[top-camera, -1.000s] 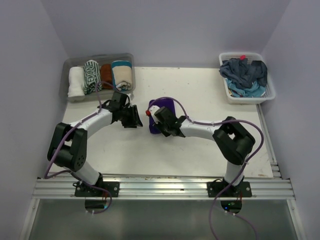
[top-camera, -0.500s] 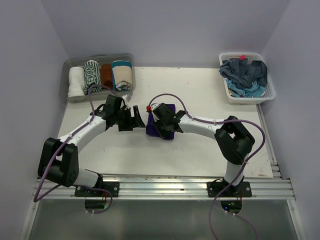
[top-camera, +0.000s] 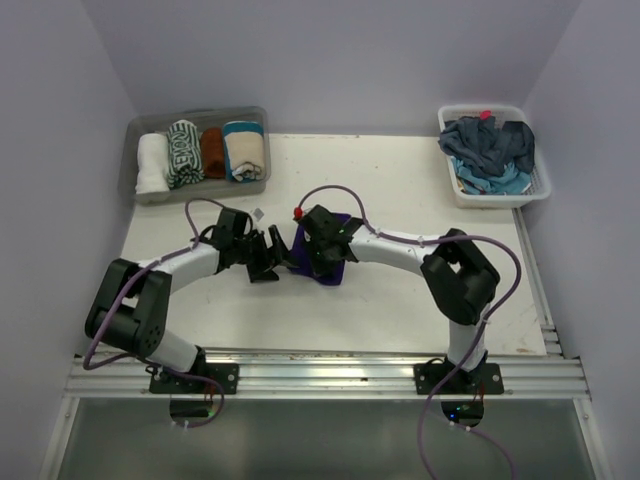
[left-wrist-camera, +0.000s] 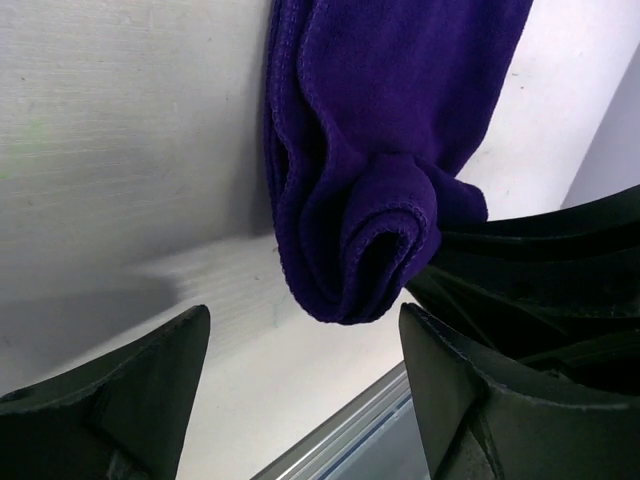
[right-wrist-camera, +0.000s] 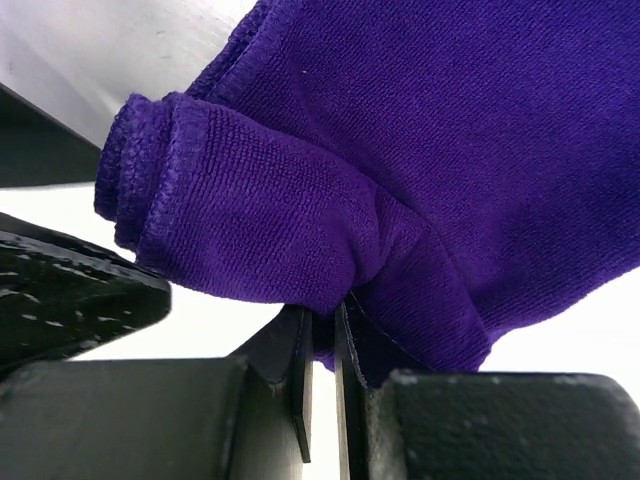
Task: Roll the towels
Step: Roll the towel
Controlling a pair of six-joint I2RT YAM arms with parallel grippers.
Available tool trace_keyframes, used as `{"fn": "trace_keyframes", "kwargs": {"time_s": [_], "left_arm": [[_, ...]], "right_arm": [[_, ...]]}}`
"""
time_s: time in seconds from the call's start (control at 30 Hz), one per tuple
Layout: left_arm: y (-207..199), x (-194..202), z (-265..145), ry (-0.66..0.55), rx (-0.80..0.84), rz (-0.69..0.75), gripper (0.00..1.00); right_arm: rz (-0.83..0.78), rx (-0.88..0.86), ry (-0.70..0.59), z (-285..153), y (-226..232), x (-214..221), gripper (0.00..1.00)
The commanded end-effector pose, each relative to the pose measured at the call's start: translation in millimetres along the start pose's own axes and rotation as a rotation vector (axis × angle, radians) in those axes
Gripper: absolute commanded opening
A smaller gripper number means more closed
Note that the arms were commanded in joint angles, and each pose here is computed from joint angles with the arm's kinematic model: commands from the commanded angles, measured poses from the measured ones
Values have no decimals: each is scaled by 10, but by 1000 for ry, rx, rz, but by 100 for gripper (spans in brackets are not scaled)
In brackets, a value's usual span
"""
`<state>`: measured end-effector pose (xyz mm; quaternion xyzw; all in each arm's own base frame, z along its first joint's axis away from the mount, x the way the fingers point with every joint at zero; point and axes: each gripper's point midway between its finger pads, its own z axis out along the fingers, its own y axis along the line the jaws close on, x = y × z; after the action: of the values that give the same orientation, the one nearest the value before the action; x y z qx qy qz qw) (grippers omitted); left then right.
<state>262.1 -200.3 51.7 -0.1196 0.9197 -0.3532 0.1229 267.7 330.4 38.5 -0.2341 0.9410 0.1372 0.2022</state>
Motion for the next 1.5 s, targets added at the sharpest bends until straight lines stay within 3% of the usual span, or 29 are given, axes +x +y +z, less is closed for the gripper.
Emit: {"fn": "trace_keyframes", "kwargs": {"time_s": [0.0,0.1,0.27,0.53,0.87,1.03,1.2,1.37,1.47], "left_arm": [[-272,-136,16,-59,152,-32,79],[-257,-114,21,-68,163,-47,77],[-167,-140,95,-73,129,-62,75],[-145,-337,224,-88,83,-37,56],[-188,-435,226,-61,46,16,54],[-171,-437,251,-49,39,26,56],[-162,-452,256,-46,31,29,56],[-171,-459,265,-41,29,31,56],[-178,-466,258,-42,28,34,56]], "right_arm": [[45,6,-5,-27,68,-43,10],[44,4,-2,-7,76,-17,15],[30,-17,-17,-44,127,-3,32],[-2,21,-67,-306,7,-25,45],[33,50,-222,-650,-174,-279,44],[100,54,-184,-549,-431,-329,44],[69,38,-89,-326,-416,-175,45],[71,33,-64,-226,-418,-102,36],[81,33,-69,-229,-421,-110,23]]}}
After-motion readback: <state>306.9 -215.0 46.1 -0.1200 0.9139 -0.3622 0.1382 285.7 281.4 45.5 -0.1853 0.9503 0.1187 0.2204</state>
